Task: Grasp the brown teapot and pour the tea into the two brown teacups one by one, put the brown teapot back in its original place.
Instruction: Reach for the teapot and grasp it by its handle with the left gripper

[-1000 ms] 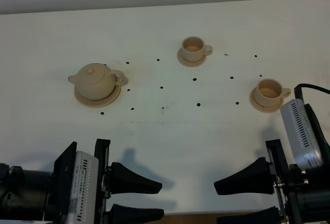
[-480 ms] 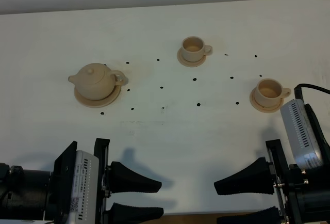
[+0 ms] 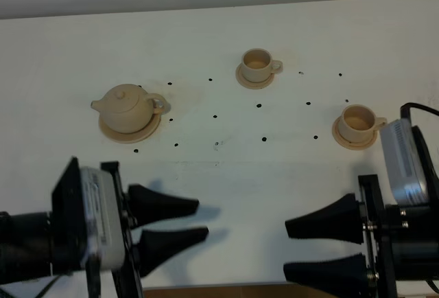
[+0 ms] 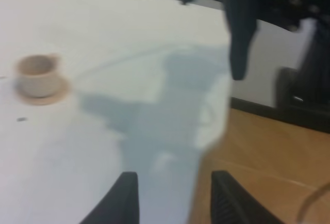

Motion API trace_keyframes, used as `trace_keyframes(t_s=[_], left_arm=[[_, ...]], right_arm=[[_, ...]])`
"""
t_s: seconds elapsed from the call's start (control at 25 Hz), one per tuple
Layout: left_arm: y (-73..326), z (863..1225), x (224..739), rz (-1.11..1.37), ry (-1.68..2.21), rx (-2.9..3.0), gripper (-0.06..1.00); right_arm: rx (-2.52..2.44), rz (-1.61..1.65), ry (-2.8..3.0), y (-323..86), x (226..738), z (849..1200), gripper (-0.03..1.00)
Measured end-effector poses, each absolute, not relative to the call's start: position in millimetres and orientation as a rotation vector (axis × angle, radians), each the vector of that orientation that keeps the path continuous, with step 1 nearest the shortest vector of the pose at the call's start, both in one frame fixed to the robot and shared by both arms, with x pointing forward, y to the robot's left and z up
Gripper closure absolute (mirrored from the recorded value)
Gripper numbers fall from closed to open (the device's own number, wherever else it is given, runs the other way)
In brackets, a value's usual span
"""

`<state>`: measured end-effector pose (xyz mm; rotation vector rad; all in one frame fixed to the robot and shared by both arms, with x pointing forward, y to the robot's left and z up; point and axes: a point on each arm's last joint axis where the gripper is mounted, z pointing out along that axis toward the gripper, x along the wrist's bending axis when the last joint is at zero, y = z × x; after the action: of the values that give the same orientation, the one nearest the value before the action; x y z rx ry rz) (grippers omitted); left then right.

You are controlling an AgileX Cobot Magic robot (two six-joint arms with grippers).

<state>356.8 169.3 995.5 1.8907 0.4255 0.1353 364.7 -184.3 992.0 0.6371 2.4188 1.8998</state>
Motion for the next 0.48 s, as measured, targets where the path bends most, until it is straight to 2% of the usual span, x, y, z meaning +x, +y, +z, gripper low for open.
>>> trace_keyframes(t_s=[0.24, 0.48], left_arm=[[178, 1015, 376, 0.225, 0.735, 1.856, 0.57], [174, 1031, 395, 0.179, 0.909, 1.872, 0.57]], right_arm=[[0.845, 1.866, 2.338, -184, 386, 1009, 0.49], [1.056, 1.788, 2.318, -183, 409, 1038, 0.49]])
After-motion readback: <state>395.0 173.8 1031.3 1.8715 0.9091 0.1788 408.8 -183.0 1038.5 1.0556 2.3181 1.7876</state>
